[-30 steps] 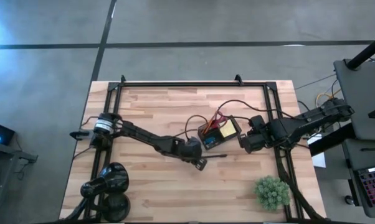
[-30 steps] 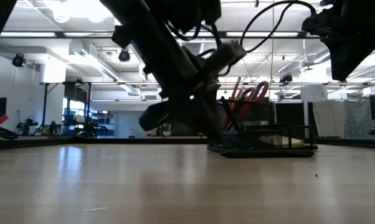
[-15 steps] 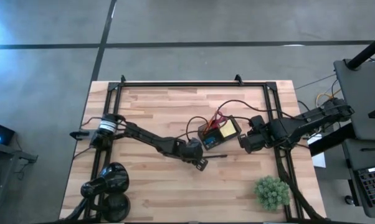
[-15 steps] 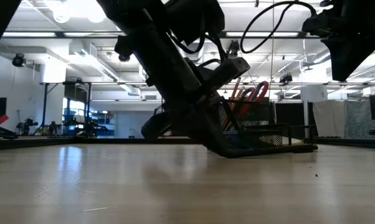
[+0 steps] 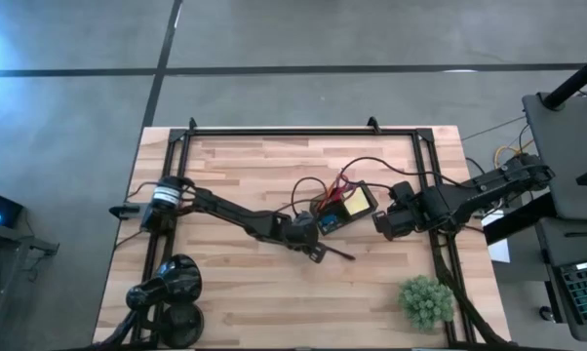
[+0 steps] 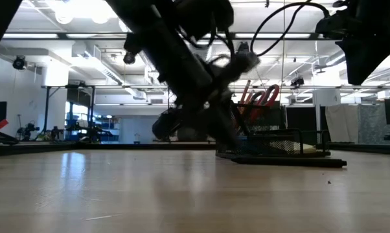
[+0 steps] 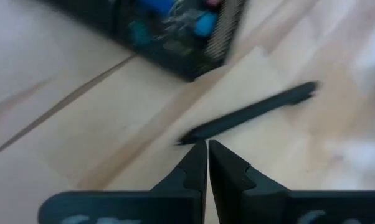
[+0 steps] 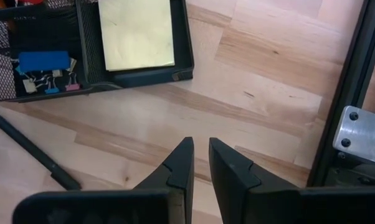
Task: Pick and place office supplies into organizer
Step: Put the pen into the desk organizer
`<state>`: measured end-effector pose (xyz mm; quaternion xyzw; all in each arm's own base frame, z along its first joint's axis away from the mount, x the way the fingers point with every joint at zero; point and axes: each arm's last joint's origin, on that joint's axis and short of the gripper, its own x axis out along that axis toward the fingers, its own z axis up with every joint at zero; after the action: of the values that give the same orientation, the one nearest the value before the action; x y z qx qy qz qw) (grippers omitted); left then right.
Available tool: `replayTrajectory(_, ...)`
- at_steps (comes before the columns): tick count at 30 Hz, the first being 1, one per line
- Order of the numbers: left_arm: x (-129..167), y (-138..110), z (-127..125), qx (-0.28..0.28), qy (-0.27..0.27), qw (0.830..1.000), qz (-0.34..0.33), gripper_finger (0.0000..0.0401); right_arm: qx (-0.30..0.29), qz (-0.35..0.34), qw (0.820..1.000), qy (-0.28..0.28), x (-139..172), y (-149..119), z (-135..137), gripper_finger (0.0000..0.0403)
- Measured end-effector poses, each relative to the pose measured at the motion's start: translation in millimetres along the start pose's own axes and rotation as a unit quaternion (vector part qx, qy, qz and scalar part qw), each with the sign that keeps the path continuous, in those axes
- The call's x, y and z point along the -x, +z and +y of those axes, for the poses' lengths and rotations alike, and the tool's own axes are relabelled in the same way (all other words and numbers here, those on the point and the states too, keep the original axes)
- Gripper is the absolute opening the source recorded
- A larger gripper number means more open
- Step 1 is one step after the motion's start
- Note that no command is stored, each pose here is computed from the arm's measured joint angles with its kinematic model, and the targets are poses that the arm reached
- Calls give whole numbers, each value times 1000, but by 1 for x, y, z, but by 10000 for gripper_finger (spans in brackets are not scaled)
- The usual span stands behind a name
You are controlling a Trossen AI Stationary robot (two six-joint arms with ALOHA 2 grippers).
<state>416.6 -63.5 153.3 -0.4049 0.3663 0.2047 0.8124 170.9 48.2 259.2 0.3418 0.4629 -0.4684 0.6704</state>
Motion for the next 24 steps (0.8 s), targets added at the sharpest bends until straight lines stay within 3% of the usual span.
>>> replayTrajectory(24,-10,2,10,4,4,1000,24,0,0,3,1000,0,0,0,0,43)
